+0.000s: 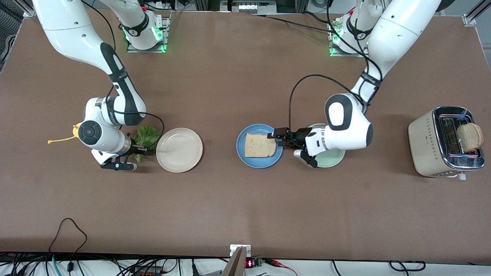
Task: Make sandwich in blue plate with both arms
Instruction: 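Lift the lettuce with the right gripper while the left gripper returns to the toaster, then carry the lettuce over the toast and release it with the right gripper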
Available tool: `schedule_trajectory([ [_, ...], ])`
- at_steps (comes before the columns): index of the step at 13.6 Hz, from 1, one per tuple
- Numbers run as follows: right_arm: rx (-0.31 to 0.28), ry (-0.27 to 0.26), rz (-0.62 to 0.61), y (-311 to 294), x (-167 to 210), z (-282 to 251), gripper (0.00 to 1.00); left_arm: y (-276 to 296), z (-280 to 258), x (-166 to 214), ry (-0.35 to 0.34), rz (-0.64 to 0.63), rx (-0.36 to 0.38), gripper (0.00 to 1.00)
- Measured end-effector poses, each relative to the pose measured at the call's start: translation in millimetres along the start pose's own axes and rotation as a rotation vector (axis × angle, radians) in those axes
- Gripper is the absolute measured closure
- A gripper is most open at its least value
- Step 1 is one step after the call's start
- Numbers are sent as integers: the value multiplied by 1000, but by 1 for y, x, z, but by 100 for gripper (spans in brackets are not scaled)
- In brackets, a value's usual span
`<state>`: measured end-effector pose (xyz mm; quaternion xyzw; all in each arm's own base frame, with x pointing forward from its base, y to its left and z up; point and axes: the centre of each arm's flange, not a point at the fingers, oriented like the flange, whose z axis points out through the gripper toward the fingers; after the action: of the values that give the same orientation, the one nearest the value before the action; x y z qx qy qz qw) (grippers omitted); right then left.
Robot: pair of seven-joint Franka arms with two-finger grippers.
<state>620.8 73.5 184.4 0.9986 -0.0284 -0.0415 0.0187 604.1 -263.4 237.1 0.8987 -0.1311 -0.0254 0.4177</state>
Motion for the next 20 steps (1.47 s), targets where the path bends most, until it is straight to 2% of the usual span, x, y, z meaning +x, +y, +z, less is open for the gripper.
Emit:
schedule_trajectory([
  [1, 0, 0, 0, 0, 0, 0, 84, -3, -17, 0, -31, 38, 32, 0],
  [2, 0, -1, -1, 1, 0, 0, 93, -9, -36, -1, -67, 69, 64, 0],
  [4, -2, -8, -18, 2, 0, 0, 95, -20, -71, -7, -145, 123, 134, 0],
  [9, -7, -46, -31, 4, 10, -19, 95, -38, -157, -21, -379, 239, 423, 0],
  [11, -1, -69, -24, 2, 14, -41, 95, -23, -195, -20, -456, 228, 542, 0],
  [13, 47, -81, 32, -7, 13, -67, 95, 6, -236, -21, -504, 170, 676, 0],
  [16, 105, -80, 155, -63, 2, -91, 95, 72, -307, -24, -484, 84, 811, 0],
  [18, 137, -89, 265, -118, -11, -100, 95, 111, -355, -26, -430, 65, 854, 0],
  [20, 191, -119, 379, -174, -26, -106, 95, 122, -386, -28, -377, 44, 874, 0],
])
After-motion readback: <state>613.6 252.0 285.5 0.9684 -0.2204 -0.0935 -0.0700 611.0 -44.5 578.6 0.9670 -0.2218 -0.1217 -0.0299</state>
